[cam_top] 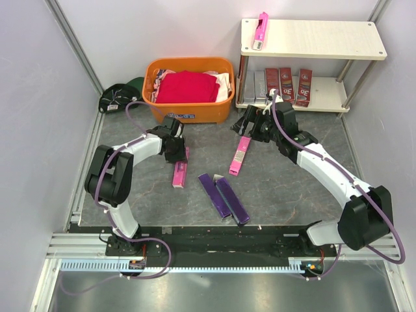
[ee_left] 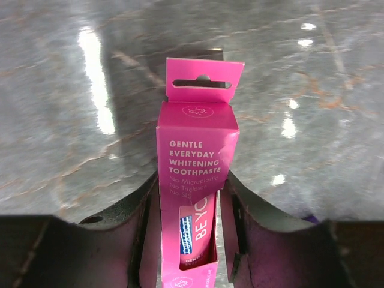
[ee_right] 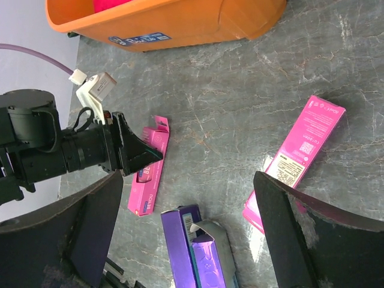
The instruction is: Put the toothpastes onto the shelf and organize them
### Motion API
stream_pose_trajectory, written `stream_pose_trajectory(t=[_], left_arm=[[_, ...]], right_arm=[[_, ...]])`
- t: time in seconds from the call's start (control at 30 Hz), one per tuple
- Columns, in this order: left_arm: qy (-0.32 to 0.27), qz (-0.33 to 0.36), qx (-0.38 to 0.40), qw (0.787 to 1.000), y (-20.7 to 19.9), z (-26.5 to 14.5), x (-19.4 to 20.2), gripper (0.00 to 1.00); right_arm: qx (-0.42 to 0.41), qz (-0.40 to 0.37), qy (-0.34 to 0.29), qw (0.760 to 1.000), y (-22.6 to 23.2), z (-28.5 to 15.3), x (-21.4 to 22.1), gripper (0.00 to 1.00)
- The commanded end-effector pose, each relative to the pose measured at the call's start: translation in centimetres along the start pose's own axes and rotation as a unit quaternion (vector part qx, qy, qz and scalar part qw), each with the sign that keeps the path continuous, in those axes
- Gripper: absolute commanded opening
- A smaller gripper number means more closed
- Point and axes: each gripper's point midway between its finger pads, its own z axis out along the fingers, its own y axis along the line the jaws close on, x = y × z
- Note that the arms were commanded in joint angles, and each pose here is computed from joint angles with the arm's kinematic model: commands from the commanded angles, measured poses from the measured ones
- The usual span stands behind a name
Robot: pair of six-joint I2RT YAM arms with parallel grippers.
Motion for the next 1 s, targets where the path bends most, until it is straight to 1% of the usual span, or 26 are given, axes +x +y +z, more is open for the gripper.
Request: stream_pose_trajectory(t=[0.0, 0.17, 0.33, 0.4, 0.43, 0.5, 0.53, 0.57, 0.63, 0.67, 0.7, 0.73, 0.8, 0.83, 0.9, 0.97], left_arm=[[-0.016, 0.003, 0.087, 0.996, -4.2, -0.9, -2.1, 0.33], [-0.045, 0.004, 0.142, 0.989, -6.6, -3.7, -3.9, 0.29], [-0.08, -0.003, 0.185, 0.98, -8.5, -6.8, -6.1, 0.29], [-0.092, -0.008, 0.213, 0.973, -9.5, -8.3, -6.9, 0.28], [-0.104, -0.022, 0.229, 0.968, -10.0, -8.9, -7.7, 0.28], [-0.108, -0.035, 0.271, 0.956, -11.0, -10.3, -8.0, 0.28], [-0.114, -0.059, 0.288, 0.949, -11.3, -11.0, -8.6, 0.28], [-0.127, -0.06, 0.318, 0.938, -12.2, -12.0, -9.3, 0.28], [-0.132, -0.093, 0.347, 0.924, -12.7, -13.0, -9.8, 0.28], [-0.145, -0.094, 0.371, 0.912, -13.4, -13.8, -10.5, 0.28], [-0.148, -0.103, 0.383, 0.906, -13.6, -14.1, -10.6, 0.28], [-0.143, -0.128, 0.396, 0.898, -13.9, -14.5, -10.8, 0.28], [-0.156, -0.139, 0.433, 0.877, -14.6, -15.5, -11.2, 0.28], [-0.152, -0.16, 0.446, 0.867, -14.9, -15.9, -11.4, 0.28], [-0.155, -0.165, 0.459, 0.859, -15.2, -16.3, -11.6, 0.28], [-0.155, -0.169, 0.46, 0.858, -15.2, -16.4, -11.8, 0.28]], right_arm=[[-0.014, -0.015, -0.017, 1.0, 1.2, -0.1, -1.5, 0.98], [-0.02, -0.019, -0.013, 1.0, 1.4, -0.2, -1.4, 0.98], [-0.031, -0.026, -0.015, 0.999, 1.9, -0.6, -1.5, 0.98], [-0.034, -0.029, -0.018, 0.999, 2.1, -0.7, -1.5, 0.98], [-0.034, -0.033, -0.021, 0.999, 2.4, -0.9, -1.6, 0.98], [-0.031, -0.044, -0.022, 0.998, 2.8, -1.1, -1.3, 0.98], [-0.026, -0.048, -0.025, 0.998, 2.9, -1.2, -1.3, 0.98], [-0.027, -0.052, -0.021, 0.998, 3.3, -1.3, -0.8, 0.98], [-0.027, -0.056, -0.022, 0.998, 3.8, -1.4, -0.6, 0.98], [-0.032, -0.059, -0.016, 0.998, 4.4, -1.4, 0.1, 0.98], [-0.036, -0.06, -0.014, 0.997, 4.7, -1.4, 0.3, 0.98], [-0.038, -0.06, -0.01, 0.997, 5.0, -1.3, 0.7, 0.98], [-0.05, -0.066, -0.002, 0.997, 6.3, -1.2, 1.6, 0.98], [-0.05, -0.064, 0.005, 0.997, 6.5, -1.0, 2.1, 0.98], [-0.06, -0.071, 0.006, 0.996, 7.8, -1.2, 2.7, 0.98], [-0.073, -0.078, 0.012, 0.994, 9.2, -1.2, 3.6, 0.98]])
